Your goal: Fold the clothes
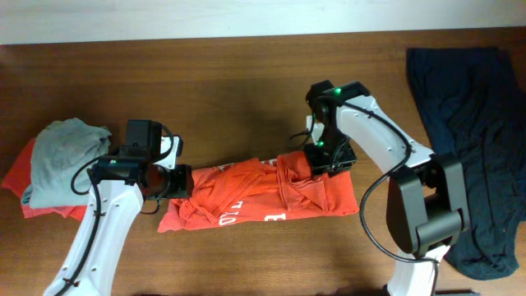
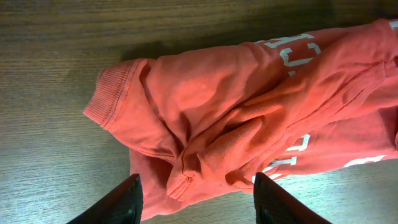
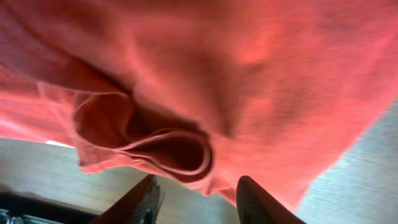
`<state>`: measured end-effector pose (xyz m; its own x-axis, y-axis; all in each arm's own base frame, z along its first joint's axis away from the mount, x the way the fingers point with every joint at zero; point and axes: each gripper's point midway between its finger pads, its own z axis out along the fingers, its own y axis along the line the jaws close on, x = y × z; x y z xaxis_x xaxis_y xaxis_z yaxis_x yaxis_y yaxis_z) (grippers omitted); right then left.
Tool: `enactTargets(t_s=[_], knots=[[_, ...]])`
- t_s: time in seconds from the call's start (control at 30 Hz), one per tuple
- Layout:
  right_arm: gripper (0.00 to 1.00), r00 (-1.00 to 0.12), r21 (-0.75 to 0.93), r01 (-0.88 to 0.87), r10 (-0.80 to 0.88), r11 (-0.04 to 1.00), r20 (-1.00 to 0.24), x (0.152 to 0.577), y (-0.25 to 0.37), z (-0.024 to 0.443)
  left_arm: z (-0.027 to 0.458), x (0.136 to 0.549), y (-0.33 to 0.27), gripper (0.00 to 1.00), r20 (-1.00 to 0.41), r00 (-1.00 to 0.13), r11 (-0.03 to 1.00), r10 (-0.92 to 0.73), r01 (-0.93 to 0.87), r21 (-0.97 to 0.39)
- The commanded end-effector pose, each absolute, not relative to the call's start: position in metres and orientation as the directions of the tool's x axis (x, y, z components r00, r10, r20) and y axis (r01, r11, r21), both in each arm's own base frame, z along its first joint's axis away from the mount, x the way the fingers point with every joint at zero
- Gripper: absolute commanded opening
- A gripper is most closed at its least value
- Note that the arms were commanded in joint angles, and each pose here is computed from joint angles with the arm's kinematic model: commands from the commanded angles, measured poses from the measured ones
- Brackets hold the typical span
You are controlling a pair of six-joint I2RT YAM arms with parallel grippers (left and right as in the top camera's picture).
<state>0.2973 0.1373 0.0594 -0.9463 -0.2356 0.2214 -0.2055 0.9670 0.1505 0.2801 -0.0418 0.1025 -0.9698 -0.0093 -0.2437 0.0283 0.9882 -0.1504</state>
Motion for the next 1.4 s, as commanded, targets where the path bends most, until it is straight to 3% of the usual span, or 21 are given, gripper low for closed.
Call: enactTargets(t_s=[0.0, 0.13, 0.3, 0.33, 0.47, 0.63, 0.7, 0.77, 0.87, 1.0, 1.17, 1.3, 1.37], knots=[[0.49, -0.935, 0.174, -0.226, -0.263, 0.959, 0.237, 0.285, 0.143, 0.056, 0.103, 0.278, -0.04, 0.57, -0.237, -0.971, 0.989, -0.023, 0.013, -0.149], [0.53, -0.934, 0.172, -0.222, -0.26, 0.96, 0.247, 0.279, 0.141, 0.042, 0.102, 0.277, -0.04, 0.57, -0.234, -0.972, 0.989, -0.023, 0.013, -0.149], [0.14, -0.93, 0.171, -0.221, -0.26, 0.96, 0.259, 0.274, 0.139, 0.034, 0.102, 0.277, -0.04, 0.57, -0.234, -0.972, 0.989, -0.023, 0.013, -0.149], [0.12, -0.931, 0.171, -0.221, -0.26, 0.96, 0.258, 0.274, 0.139, 0.034, 0.102, 0.277, -0.04, 0.57, -0.234, -0.972, 0.989, -0.022, 0.013, -0.149], [0.1, -0.902, 0.234, -0.293, -0.349, 0.927, 0.255, 0.267, 0.148, 0.037, 0.102, 0.277, -0.04, 0.57, -0.234, -0.972, 0.989, -0.022, 0.013, -0.149], [0.11, -0.726, 0.493, -0.513, -0.662, 0.702, 0.187, 0.228, 0.19, 0.054, 0.102, 0.277, -0.04, 0.57, -0.234, -0.972, 0.989, -0.022, 0.013, -0.149], [0.21, -0.652, 0.547, -0.57, -0.743, 0.613, 0.152, 0.213, 0.203, 0.059, 0.102, 0.277, -0.04, 0.57, -0.234, -0.972, 0.989, -0.023, 0.013, -0.149], [0.36, -0.625, 0.544, -0.594, -0.766, 0.592, 0.15, 0.207, 0.209, 0.059, 0.102, 0.277, -0.04, 0.57, -0.234, -0.972, 0.989, -0.023, 0.013, -0.149], [0.44, -0.617, 0.52, -0.619, -0.774, 0.589, 0.143, 0.209, 0.211, 0.055, 0.102, 0.277, -0.04, 0.57, -0.234, -0.972, 0.989, -0.023, 0.013, -0.149], [0.51, -0.663, 0.48, -0.601, -0.734, 0.638, 0.145, 0.223, 0.206, 0.059, 0.102, 0.277, -0.04, 0.57, -0.234, -0.972, 0.989, -0.023, 0.013, -0.149], [0.54, -0.766, 0.381, -0.577, -0.641, 0.723, 0.056, 0.265, 0.192, 0.091, 0.103, 0.278, -0.04, 0.74, -0.238, -0.971, 0.989, -0.022, 0.014, -0.149], [0.49, -0.865, 0.349, -0.453, -0.499, 0.82, 0.051, 0.289, 0.168, 0.103, 0.104, 0.285, -0.04, 0.87, -0.261, -0.965, 0.989, -0.022, 0.018, -0.15], [0.99, -0.893, 0.361, -0.393, -0.445, 0.846, 0.071, 0.294, 0.153, 0.103, 0.101, 0.287, -0.04, 0.87, -0.263, -0.965, 0.989, -0.016, 0.024, -0.148]])
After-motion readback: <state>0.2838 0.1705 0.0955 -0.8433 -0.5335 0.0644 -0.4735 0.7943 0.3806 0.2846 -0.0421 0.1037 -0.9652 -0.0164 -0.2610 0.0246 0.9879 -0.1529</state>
